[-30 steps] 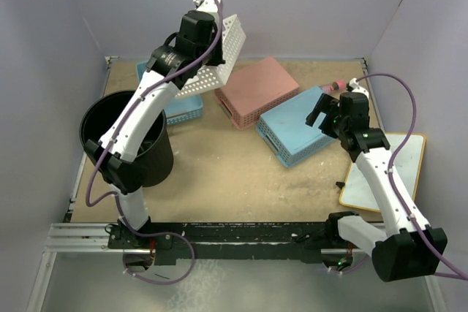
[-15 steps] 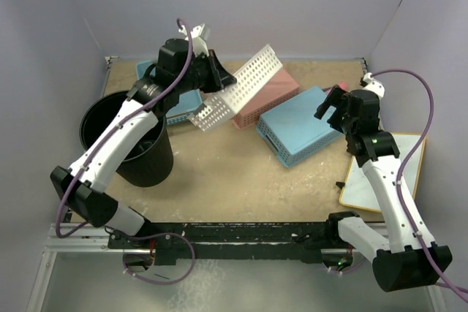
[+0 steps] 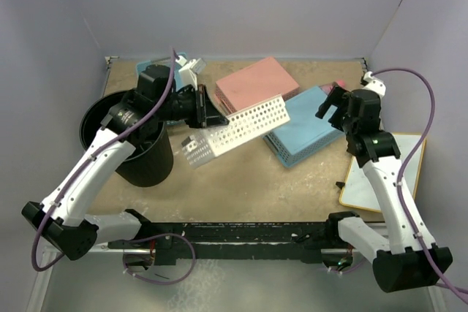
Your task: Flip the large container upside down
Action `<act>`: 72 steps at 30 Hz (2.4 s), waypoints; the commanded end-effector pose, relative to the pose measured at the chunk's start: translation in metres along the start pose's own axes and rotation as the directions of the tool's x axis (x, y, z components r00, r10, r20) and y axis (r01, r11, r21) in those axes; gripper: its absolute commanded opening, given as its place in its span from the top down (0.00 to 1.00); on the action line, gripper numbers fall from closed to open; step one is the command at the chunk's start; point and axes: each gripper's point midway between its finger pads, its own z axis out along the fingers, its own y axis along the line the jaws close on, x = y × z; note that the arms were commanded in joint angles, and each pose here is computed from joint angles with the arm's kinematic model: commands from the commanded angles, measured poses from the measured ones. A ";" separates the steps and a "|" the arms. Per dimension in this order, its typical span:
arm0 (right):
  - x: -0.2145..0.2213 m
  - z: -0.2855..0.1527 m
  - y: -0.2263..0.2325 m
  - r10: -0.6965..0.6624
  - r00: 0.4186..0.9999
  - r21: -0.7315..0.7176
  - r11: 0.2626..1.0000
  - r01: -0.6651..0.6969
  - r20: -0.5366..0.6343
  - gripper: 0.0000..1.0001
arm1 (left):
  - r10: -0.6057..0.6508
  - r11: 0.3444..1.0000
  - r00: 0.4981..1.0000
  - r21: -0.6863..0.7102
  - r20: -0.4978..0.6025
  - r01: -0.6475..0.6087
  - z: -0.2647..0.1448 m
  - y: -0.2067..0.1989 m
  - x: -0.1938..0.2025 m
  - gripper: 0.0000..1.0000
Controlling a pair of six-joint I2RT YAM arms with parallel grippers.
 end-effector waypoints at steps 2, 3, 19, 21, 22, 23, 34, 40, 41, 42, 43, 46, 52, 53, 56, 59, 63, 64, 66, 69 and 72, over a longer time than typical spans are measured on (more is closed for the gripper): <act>-0.034 -0.025 -0.006 -0.027 0.990 0.005 1.000 0.027 0.138 0.00 | -0.094 0.995 0.991 0.011 -0.090 0.096 0.001 0.012 0.039 1.00; -0.033 -0.026 -0.004 -0.037 0.990 -0.011 0.999 0.039 0.135 0.00 | -0.105 0.994 0.991 0.014 -0.087 0.107 0.000 0.013 0.043 1.00; -0.012 -0.028 0.038 -0.093 0.995 -0.247 0.964 0.095 0.022 0.00 | -0.284 0.958 0.958 -0.063 -0.046 0.280 0.014 0.051 0.072 1.00; 0.002 -0.033 0.057 -0.107 0.993 -0.365 0.927 0.086 -0.038 0.00 | -0.301 0.952 0.953 -0.066 -0.033 0.299 0.017 0.056 0.075 1.00; 0.010 -0.036 0.068 -0.115 0.991 -0.428 0.901 0.075 -0.068 0.01 | -0.302 0.951 0.953 -0.070 -0.028 0.300 0.017 0.059 0.076 1.00; 0.018 -0.041 0.078 -0.124 0.987 -0.492 0.869 0.059 -0.100 0.01 | -0.302 0.951 0.953 -0.080 -0.024 0.299 0.018 0.064 0.079 1.00; 0.082 -0.062 0.113 -0.190 0.948 -0.733 0.677 -0.063 -0.257 0.00 | -0.409 0.896 0.904 -0.133 0.125 0.424 0.020 0.115 0.082 1.00; 0.109 -0.045 0.115 -0.203 0.920 -0.679 0.729 -0.087 -0.336 0.00 | -0.422 0.854 0.893 -0.261 0.154 0.449 0.010 0.147 0.096 1.00; 0.115 -0.044 0.118 -0.208 0.913 -0.668 0.739 -0.088 -0.351 0.00 | -0.415 0.850 0.895 -0.281 0.164 0.445 0.009 0.152 0.097 1.00; 0.120 -0.042 0.123 -0.215 0.907 -0.662 0.745 -0.088 -0.362 0.00 | -0.402 0.852 0.901 -0.294 0.164 0.433 0.008 0.154 0.097 1.00; 0.125 -0.041 0.127 -0.218 0.903 -0.656 0.749 -0.089 -0.371 0.00 | -0.394 0.849 0.905 -0.312 0.164 0.426 0.007 0.157 0.098 1.00; 0.135 -0.040 0.143 -0.214 0.892 -0.667 0.735 -0.122 -0.399 0.00 | -0.371 0.846 0.915 -0.348 0.160 0.404 0.005 0.162 0.098 1.00; 0.127 -0.035 0.157 -0.150 0.910 -0.671 0.723 -0.166 -0.387 0.01 | -0.374 0.883 0.916 -0.246 0.144 0.399 0.015 0.147 0.090 1.00; 0.123 -0.031 0.155 -0.133 0.917 -0.652 0.742 -0.159 -0.375 0.00 | -0.380 0.886 0.914 -0.228 0.141 0.403 0.017 0.144 0.090 1.00; 0.114 -0.021 0.151 -0.076 0.928 -0.600 0.782 -0.170 -0.364 0.00 | -0.391 0.888 0.911 -0.207 0.129 0.410 0.019 0.143 0.093 1.00; 0.093 -0.002 0.151 -0.113 0.953 -0.579 0.812 -0.074 -0.282 0.00 | -0.387 0.890 0.914 -0.212 0.117 0.404 0.019 0.144 0.098 1.00; 0.078 0.007 0.173 -0.192 0.947 -0.658 0.753 -0.026 -0.258 0.00 | -0.392 0.891 0.912 -0.199 0.116 0.408 0.019 0.143 0.099 1.00; 0.078 0.007 0.177 -0.199 0.944 -0.678 0.734 -0.035 -0.264 0.00 | -0.392 0.892 0.913 -0.193 0.116 0.408 0.019 0.142 0.099 1.00; 0.076 0.009 0.184 -0.180 0.946 -0.696 0.715 -0.062 -0.269 0.00 | -0.386 0.897 0.915 -0.183 0.117 0.402 0.018 0.140 0.098 1.00; 0.076 0.014 0.186 -0.149 0.948 -0.687 0.721 -0.090 -0.281 0.00 | -0.375 0.903 0.919 -0.176 0.124 0.392 0.017 0.138 0.096 1.00; 0.076 0.029 0.173 -0.154 0.945 -0.617 0.785 -0.060 -0.288 0.01 | -0.374 0.905 0.918 -0.164 0.130 0.392 0.017 0.136 0.094 1.00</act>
